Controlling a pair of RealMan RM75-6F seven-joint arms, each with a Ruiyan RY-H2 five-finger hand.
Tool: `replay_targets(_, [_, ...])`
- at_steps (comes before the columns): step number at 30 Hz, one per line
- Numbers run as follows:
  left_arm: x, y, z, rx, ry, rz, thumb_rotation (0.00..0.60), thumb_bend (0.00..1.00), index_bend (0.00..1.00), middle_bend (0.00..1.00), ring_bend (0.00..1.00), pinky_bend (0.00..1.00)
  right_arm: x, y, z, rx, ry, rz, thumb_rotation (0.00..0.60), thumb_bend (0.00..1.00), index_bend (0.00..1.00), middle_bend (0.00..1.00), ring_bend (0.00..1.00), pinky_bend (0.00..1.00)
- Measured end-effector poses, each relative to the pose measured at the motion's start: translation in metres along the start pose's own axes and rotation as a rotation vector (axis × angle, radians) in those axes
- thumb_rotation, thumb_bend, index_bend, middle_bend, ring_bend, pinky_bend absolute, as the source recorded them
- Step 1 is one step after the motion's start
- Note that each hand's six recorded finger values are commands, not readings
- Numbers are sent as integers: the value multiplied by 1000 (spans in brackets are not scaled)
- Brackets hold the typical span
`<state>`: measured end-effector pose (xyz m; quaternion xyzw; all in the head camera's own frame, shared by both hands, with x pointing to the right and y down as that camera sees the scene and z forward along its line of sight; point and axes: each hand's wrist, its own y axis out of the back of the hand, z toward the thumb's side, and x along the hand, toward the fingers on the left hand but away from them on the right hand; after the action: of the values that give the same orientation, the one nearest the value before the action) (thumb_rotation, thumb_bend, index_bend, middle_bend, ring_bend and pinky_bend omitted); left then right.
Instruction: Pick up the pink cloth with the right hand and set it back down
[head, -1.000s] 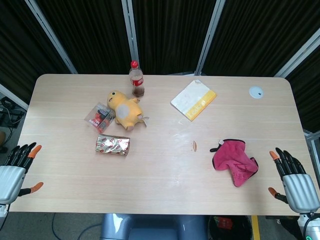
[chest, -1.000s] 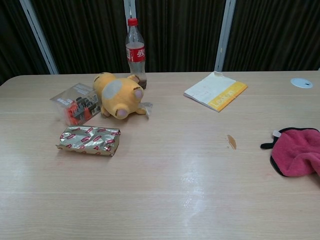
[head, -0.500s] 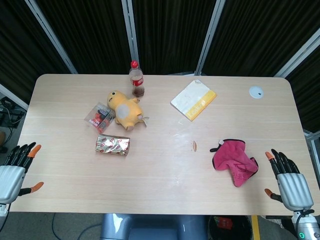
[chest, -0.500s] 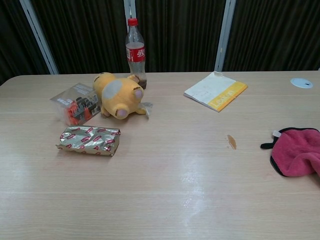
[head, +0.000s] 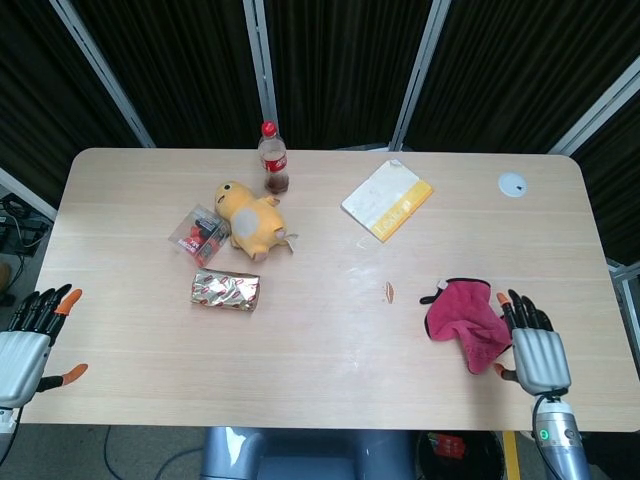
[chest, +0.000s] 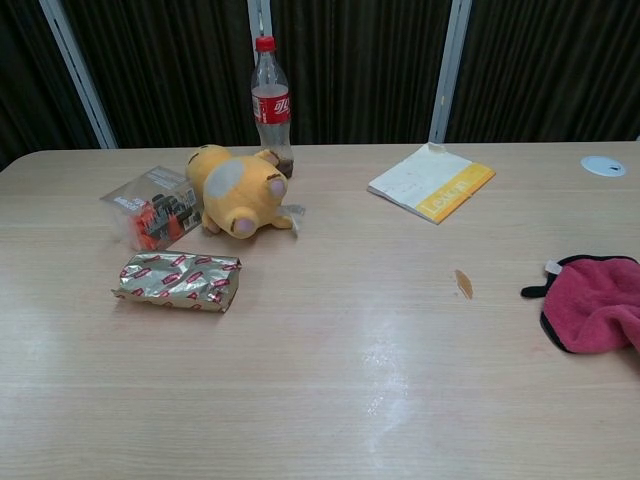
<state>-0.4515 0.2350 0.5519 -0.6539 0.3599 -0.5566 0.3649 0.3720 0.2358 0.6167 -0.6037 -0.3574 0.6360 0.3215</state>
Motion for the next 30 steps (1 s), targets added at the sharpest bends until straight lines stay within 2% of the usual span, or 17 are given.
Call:
replay_targets(8, [1,-1,-1,-5,5,-6,600,0,0,0,0,0,-24,-38,0,3,-92,21,600,0,5,0,0,154])
replay_targets(12, [3,-3,-1,-6,9,-13,600,0,0,0,0,0,-35,-51,0,-46,-140,31,600,0,5,0,0,154])
replay_targets(18, [5,-5,-2,-6,16,-14,600,0,0,0,0,0,-45,-61,12,-102,-139,55,600,0,5,0,0,154])
replay_targets(25, [6,-5,-2,-12,20,-17,600,0,0,0,0,0,-55,-70,31,-124,-120,67,600,0,6,0,0,155])
replay_targets(30, [5,-5,-2,-18,20,-13,600,0,0,0,0,0,-61,-75,32,-109,-132,71,600,0,7,0,0,155])
